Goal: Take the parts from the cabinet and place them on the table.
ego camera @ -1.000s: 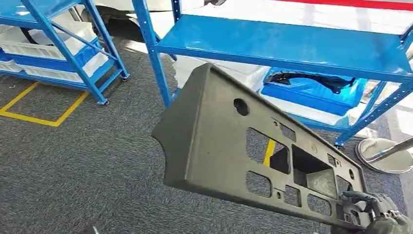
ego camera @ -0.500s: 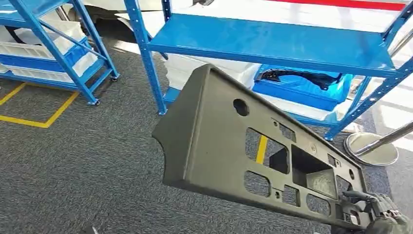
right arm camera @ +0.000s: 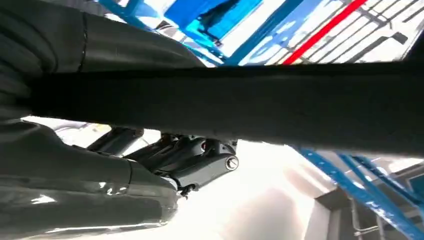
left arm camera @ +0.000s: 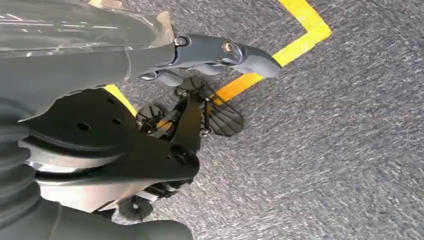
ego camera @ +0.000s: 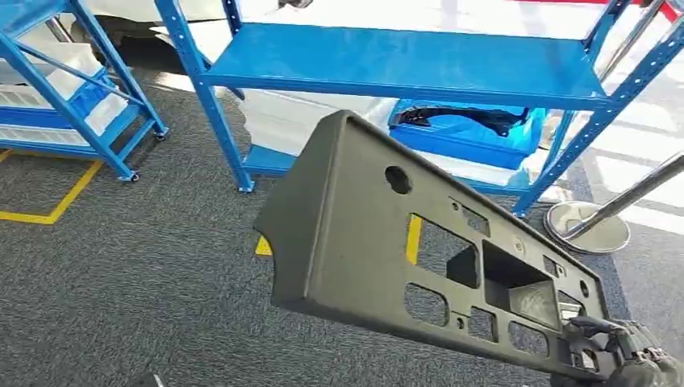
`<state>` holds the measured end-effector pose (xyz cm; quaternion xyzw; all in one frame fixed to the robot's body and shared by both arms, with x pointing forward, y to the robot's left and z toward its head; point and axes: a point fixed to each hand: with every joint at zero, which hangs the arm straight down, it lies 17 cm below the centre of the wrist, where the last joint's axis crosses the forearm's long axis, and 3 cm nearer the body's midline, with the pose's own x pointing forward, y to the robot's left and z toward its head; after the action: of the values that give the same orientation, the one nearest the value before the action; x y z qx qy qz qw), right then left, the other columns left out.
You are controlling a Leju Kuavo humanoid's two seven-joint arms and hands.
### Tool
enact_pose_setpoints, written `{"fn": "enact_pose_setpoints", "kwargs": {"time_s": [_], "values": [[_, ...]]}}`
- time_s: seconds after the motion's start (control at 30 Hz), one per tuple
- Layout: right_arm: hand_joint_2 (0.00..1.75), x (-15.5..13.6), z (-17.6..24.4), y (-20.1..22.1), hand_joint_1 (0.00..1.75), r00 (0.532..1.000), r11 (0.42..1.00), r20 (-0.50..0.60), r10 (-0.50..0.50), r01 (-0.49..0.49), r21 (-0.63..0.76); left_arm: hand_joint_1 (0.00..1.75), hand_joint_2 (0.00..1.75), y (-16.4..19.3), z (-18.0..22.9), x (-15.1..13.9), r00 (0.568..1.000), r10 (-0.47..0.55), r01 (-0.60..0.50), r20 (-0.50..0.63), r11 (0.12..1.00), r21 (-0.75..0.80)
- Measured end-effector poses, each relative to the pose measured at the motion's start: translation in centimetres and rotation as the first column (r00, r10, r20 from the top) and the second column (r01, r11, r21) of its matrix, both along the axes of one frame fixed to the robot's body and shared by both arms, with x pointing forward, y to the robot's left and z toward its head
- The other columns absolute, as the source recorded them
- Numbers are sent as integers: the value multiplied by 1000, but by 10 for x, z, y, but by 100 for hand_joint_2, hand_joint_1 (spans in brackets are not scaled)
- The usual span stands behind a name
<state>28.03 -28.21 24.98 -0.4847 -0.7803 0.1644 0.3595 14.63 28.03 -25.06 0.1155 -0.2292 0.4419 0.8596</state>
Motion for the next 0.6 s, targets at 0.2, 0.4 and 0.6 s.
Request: {"fn": "enact_pose_setpoints", "kwargs": {"time_s": [0.2,0.4,0.6], "values": [[175,0,0,0,175,1000,1000,-1,0,0,3,0,175,1,0,-1,1000,1,-1,-3,1000,1],[175,0,0,0,175,1000,1000,0,0,0,4,0,175,1,-1,-2,1000,0,0,-5,1000,2],[175,0,2,2,175,1000,1000,10,12,-12,-2,0,175,0,0,-1,1000,0,0,-5,1000,-1]]}}
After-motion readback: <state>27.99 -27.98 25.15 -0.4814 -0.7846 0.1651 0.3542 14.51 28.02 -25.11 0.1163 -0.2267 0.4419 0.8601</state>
